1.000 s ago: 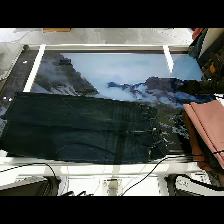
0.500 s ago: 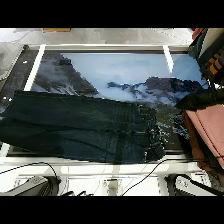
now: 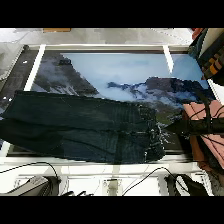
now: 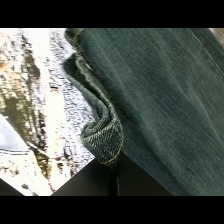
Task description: Fold the clothes and pants, and hang the long-sleeved shirts on hangers.
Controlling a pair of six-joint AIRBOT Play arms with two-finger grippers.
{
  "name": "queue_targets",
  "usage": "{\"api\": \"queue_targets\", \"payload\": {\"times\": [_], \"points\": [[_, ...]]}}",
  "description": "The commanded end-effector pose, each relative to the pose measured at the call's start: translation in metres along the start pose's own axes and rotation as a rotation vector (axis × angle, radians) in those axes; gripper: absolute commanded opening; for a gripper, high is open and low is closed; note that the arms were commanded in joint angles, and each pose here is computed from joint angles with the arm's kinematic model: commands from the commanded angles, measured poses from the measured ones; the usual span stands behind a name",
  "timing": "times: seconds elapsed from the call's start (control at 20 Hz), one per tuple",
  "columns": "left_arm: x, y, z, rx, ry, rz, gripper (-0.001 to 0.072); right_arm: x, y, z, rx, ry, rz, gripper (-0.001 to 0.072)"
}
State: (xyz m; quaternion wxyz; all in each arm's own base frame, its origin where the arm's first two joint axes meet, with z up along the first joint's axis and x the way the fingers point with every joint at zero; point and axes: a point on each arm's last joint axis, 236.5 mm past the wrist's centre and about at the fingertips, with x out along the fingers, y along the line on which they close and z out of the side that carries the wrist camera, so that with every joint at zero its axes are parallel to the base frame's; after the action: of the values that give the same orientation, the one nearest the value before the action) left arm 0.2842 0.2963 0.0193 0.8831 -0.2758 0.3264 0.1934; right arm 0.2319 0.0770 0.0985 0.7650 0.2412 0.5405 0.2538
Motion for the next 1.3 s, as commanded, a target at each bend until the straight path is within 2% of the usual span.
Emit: {"api": "queue_targets", "payload": {"times": [0.0,0.15,0.2,0.25,0.35,0.5,0.55,0.65,0.8,0.85,0.95,1.05,1.1,1.25], "points": [[0.004,-0.009,-0.002,0.016,0.012,-0.016,0.0017,-0.004,0.018,0.012,-0.029,-0.129,0.026,0.0271],[0.005,-0.01,-0.002,0.019,0.013,-0.019,0.0016,-0.005,0.018,0.018,-0.029,-0.153,0.023,0.0248],[0.005,-0.01,-0.002,0.019,0.013,-0.019,0.0017,-0.004,0.007,0.012,-0.021,-0.128,-0.021,0.0039],[0.005,-0.01,-0.002,0.019,0.013,-0.019,0.0016,-0.004,-0.012,0.001,0.026,-0.084,-0.101,0.0015],[0.005,-0.01,-0.002,0.02,0.013,-0.018,0.0016,-0.006,-0.05,-0.032,0.093,0.032,-0.256,0.0015],[0.005,-0.01,-0.002,0.02,0.013,-0.018,0.0017,0.007,-0.077,-0.071,0.24,0.112,-0.328,0.0016],[0.005,-0.01,-0.002,0.02,0.013,-0.018,0.0017,0.012,-0.091,-0.086,0.276,0.151,-0.361,0.0056],[0.005,-0.01,-0.002,0.02,0.013,-0.018,0.0017,0.022,-0.118,-0.111,0.341,0.202,-0.429,0.04],[0.005,-0.01,-0.002,0.02,0.013,-0.018,0.0017,0.041,-0.135,-0.136,0.419,0.246,-0.445,0.0429],[0.005,-0.01,-0.002,0.019,0.013,-0.018,0.0017,0.041,-0.137,-0.133,0.429,0.254,-0.444,0.049],[0.005,-0.009,-0.002,0.019,0.011,-0.016,0.0016,0.053,-0.139,-0.128,0.466,0.263,-0.402,0.0491],[0.005,-0.009,-0.002,0.019,0.011,-0.016,0.0017,0.063,-0.144,-0.138,0.525,0.345,-0.374,0.0562],[0.005,-0.01,-0.002,0.019,0.011,-0.016,0.0017,0.07,-0.146,-0.142,0.557,0.388,-0.353,0.0562],[0.005,-0.01,-0.002,0.019,0.011,-0.016,0.0017,0.103,-0.131,-0.131,0.57,0.421,-0.149,0.0554]]}}
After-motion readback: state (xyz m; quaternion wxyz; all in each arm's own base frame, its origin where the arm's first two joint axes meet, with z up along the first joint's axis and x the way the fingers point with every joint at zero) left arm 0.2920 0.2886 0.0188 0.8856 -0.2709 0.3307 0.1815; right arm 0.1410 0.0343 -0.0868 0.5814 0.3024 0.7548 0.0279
